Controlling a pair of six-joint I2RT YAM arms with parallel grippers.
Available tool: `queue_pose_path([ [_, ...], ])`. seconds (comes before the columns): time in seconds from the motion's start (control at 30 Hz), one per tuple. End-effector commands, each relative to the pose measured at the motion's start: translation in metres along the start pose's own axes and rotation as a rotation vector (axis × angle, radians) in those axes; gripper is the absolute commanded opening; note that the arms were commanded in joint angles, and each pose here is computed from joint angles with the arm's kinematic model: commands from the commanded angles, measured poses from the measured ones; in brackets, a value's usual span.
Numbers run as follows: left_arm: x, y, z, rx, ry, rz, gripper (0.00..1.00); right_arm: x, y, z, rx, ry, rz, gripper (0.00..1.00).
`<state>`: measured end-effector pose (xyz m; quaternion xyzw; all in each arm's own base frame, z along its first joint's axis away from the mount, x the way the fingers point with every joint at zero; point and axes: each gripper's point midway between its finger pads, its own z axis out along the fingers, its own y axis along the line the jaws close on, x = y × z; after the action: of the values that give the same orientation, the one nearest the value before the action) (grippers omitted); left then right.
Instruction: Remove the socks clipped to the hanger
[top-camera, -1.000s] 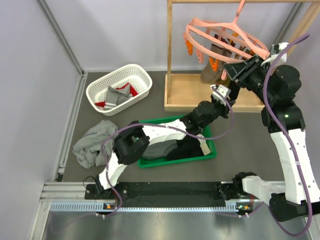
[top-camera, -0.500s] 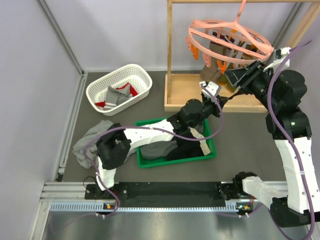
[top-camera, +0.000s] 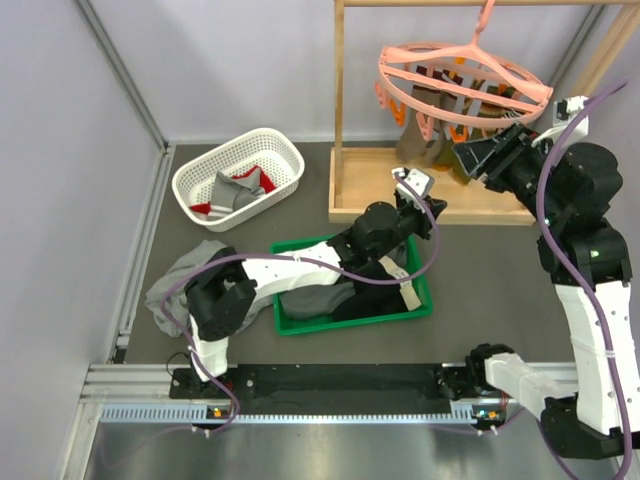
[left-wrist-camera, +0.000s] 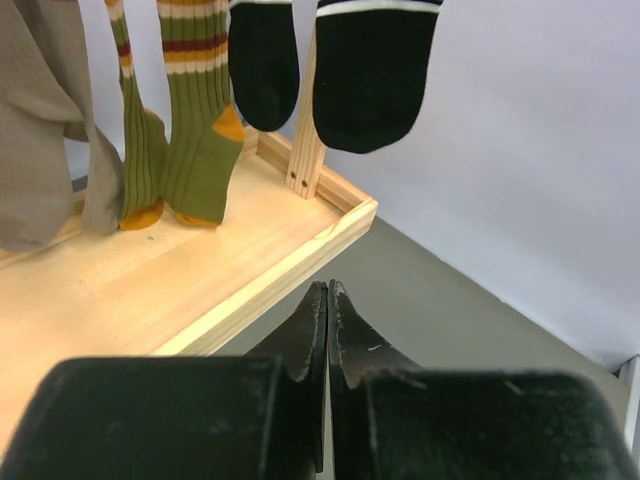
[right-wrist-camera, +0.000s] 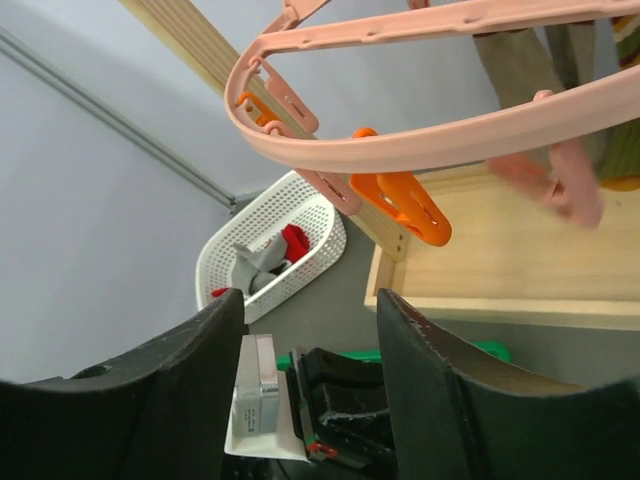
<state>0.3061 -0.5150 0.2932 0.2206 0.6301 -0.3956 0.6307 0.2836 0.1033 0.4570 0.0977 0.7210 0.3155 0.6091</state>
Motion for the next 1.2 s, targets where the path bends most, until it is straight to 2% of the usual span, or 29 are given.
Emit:
queue_pose_path([
  [0.0,-0.047,-0.004,-0.011,0.018,-0.106,-0.007,0.00,-0.017,-0.009,-0.019,0.052,-0.087,-0.128,0.57],
  [0.07,-0.050,-0.004,-0.014,0.013,-0.105,-0.007,0.01,-0.018,-0.021,-0.024,0.103,-0.107,-0.191,0.59],
  [0.1,-0.044,-0.001,-0.017,0.004,-0.087,-0.001,0.13,-0.015,-0.030,-0.023,0.135,-0.107,-0.207,0.60],
  [0.13,-0.050,0.001,-0.020,-0.007,-0.094,0.004,0.21,-0.018,-0.035,-0.029,0.161,-0.130,-0.233,0.61],
  [0.2,-0.043,0.007,-0.027,-0.027,-0.072,0.015,0.49,-0.020,-0.046,-0.031,0.202,-0.157,-0.255,0.62],
  [0.3,-0.044,0.012,-0.039,-0.041,-0.060,0.028,0.68,-0.024,-0.054,-0.038,0.241,-0.200,-0.298,0.64],
  [0.4,-0.044,0.018,-0.051,-0.054,-0.039,0.045,0.77,-0.026,-0.069,-0.041,0.308,-0.225,-0.320,0.66],
  [0.43,-0.049,0.017,-0.056,-0.055,-0.042,0.049,0.87,-0.026,-0.074,-0.040,0.327,-0.225,-0.344,0.66],
  [0.53,-0.053,0.020,-0.069,-0.061,-0.040,0.057,0.96,-0.027,-0.095,-0.037,0.398,-0.223,-0.378,0.67],
  [0.67,-0.051,0.023,-0.085,-0.063,-0.016,0.066,0.99,-0.037,-0.118,-0.043,0.416,-0.260,-0.344,0.68],
  [0.7,-0.052,0.024,-0.087,-0.069,-0.017,0.068,0.99,-0.026,-0.111,-0.036,0.318,-0.219,-0.292,0.68],
  [0.77,-0.053,0.028,-0.094,-0.082,-0.016,0.073,0.99,-0.042,-0.129,-0.042,0.320,-0.282,-0.266,0.67],
  [0.8,-0.057,0.030,-0.098,-0.090,-0.022,0.074,0.99,-0.027,-0.136,-0.034,0.277,-0.242,-0.238,0.67],
  [0.87,-0.054,0.031,-0.102,-0.094,-0.010,0.080,0.99,-0.036,-0.145,-0.033,0.257,-0.280,-0.270,0.67],
  [1.0,-0.058,0.028,-0.110,-0.074,-0.005,0.078,0.99,-0.009,-0.145,-0.011,0.047,-0.180,-0.296,0.68],
  [1.17,-0.066,0.027,-0.115,-0.066,-0.016,0.078,0.99,-0.003,-0.160,0.002,0.014,-0.181,-0.395,0.72],
])
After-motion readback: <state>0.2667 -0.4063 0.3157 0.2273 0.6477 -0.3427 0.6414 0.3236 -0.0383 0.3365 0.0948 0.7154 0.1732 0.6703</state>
